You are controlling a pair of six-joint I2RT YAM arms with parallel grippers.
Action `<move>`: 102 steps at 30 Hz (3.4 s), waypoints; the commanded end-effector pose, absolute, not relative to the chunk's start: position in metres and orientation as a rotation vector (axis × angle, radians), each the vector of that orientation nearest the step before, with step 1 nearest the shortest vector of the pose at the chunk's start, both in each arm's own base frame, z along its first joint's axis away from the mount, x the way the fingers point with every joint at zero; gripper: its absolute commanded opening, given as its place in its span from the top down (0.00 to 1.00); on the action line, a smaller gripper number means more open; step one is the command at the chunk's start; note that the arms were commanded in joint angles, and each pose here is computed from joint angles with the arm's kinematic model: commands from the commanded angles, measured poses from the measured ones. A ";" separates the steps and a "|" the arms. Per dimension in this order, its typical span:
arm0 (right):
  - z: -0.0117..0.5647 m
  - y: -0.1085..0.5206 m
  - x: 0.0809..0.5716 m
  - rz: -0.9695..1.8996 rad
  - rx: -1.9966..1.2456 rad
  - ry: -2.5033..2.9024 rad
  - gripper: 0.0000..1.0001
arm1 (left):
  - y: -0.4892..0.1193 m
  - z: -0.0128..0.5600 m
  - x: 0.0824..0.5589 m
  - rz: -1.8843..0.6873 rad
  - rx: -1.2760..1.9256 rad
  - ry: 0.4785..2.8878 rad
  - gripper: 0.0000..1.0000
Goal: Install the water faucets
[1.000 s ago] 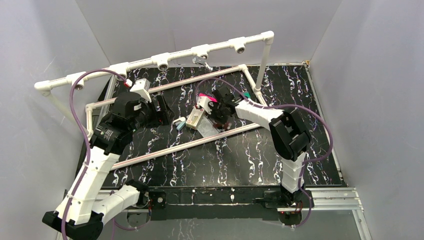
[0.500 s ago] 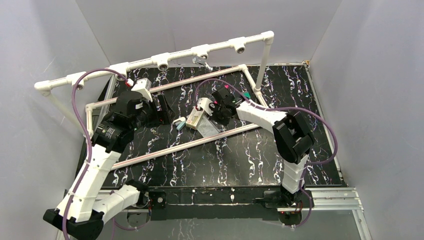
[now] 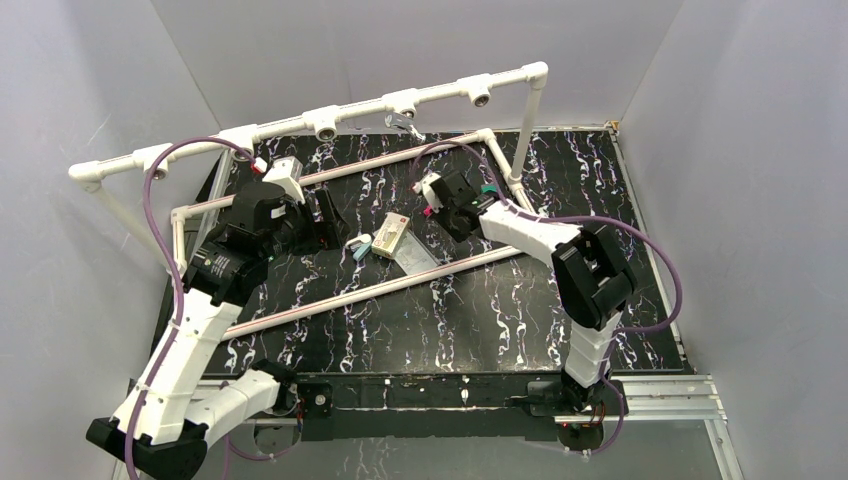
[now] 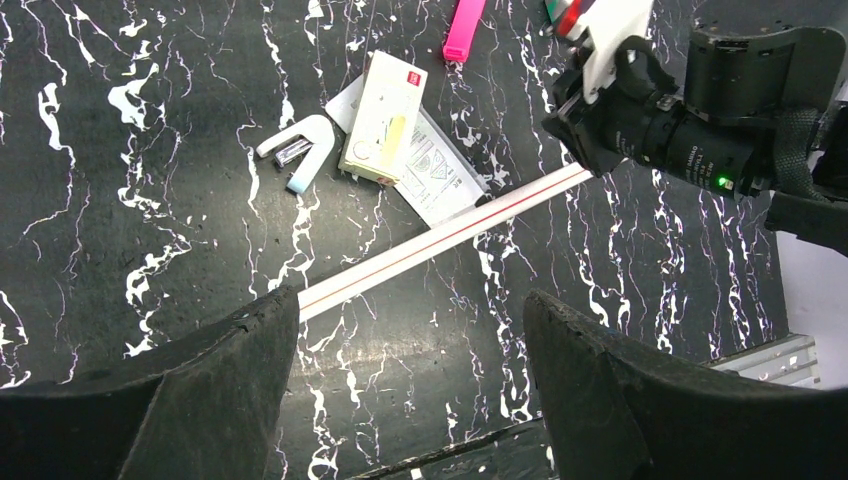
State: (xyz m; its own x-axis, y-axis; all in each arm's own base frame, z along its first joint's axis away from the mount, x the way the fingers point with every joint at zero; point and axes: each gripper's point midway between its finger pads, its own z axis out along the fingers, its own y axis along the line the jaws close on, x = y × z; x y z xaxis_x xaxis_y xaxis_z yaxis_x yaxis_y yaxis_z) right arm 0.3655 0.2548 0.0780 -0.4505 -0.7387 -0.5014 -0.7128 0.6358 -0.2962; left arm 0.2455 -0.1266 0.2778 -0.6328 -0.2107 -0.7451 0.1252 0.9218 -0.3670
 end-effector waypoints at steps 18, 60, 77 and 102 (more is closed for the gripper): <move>0.104 0.156 0.396 -0.105 0.502 2.351 0.36 | -0.127 0.278 0.241 -0.499 -0.054 2.196 0.21; 0.039 0.137 0.421 -0.060 0.953 2.394 0.39 | -0.124 0.278 0.244 -0.468 -0.043 2.202 0.21; 0.026 0.137 0.405 -0.048 0.913 2.447 0.74 | -0.125 0.274 0.245 -0.463 -0.037 2.211 0.21; 0.152 0.218 0.334 0.726 -0.032 2.331 0.99 | -0.127 0.284 0.240 -0.518 -0.102 2.198 0.21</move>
State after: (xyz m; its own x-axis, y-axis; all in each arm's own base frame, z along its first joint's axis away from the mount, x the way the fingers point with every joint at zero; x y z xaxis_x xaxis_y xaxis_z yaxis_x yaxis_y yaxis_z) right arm 0.3547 0.1859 0.1233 -0.7640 0.3133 -0.5640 0.0496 0.9001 0.4328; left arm 0.2451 -0.1271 0.2742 -0.6446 -0.2278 -0.7298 0.1049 0.9192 -0.3795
